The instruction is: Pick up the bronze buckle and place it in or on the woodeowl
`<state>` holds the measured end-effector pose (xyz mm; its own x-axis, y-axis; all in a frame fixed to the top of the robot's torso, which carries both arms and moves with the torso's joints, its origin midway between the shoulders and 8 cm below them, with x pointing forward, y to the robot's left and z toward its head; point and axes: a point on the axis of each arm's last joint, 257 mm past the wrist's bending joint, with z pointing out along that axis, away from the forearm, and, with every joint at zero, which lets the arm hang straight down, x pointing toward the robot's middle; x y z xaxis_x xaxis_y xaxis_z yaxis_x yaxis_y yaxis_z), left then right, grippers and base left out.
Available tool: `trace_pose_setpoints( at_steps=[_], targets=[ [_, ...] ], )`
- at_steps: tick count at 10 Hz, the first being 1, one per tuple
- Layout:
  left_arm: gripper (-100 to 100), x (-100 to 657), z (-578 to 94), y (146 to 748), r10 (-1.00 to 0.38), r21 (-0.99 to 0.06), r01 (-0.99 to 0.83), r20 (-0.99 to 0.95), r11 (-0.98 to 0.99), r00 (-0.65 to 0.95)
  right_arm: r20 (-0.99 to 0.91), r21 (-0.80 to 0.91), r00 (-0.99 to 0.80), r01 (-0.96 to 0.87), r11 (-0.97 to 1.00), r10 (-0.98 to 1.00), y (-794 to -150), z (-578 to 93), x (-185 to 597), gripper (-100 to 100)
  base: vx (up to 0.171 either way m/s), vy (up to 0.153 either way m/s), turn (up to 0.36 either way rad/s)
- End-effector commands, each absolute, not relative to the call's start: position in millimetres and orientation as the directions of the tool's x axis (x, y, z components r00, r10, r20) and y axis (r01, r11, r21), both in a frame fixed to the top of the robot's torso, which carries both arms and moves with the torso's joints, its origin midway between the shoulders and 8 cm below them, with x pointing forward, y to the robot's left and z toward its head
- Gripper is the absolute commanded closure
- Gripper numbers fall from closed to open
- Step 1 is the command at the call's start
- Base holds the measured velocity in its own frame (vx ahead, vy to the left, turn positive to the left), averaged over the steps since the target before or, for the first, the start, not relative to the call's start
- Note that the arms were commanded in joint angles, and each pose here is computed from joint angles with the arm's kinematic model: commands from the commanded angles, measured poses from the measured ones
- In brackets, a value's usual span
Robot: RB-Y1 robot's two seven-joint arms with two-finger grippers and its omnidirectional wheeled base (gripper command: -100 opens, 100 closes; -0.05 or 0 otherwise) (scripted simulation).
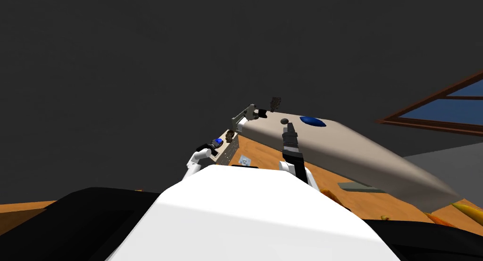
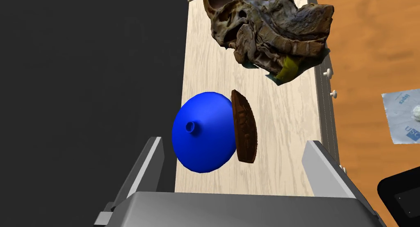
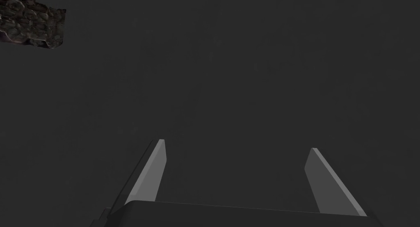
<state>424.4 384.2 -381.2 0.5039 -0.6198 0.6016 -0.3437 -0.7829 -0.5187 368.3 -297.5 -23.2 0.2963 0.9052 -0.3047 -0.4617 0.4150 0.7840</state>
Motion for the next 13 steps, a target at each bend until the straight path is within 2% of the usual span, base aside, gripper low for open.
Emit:
trace_pose_setpoints(
  at_steps=[1, 3, 5, 9, 13],
  targets=[
    [-100, 415, -396, 387, -0.594, -0.482, -0.351, 0.593, -0.802, 0.543, -0.305, 0.784, 0.296, -0.462, 0.415, 0.905, -298, -23, 368, 0, 0.130, -0.019, 0.030],
    [-100, 395, -425, 402, -0.524, -0.395, -0.349, 0.571, -0.850, 0.632, -0.305, 0.784, 0.296, -0.462, 0.415, 0.905, -298, -23, 368, 0, 0.146, -0.021, 0.060],
    [-100, 384, -438, 409, -0.490, -0.351, -0.344, 0.554, -0.871, 0.674, -0.305, 0.784, 0.296, -0.462, 0.415, 0.905, -297, -23, 368, 0, 0.128, -0.023, 0.041],
    [-100, 343, -478, 429, -0.361, -0.209, -0.295, 0.482, -0.932, 0.798, -0.305, 0.784, 0.296, -0.462, 0.415, 0.905, -298, -23, 368, 0, 0.183, -0.033, 0.070],
    [-100, 317, -499, 436, -0.286, -0.132, -0.254, 0.433, -0.958, 0.855, -0.305, 0.784, 0.296, -0.462, 0.415, 0.905, -298, -23, 368, 0, 0.140, -0.014, 0.033]
  ],
)
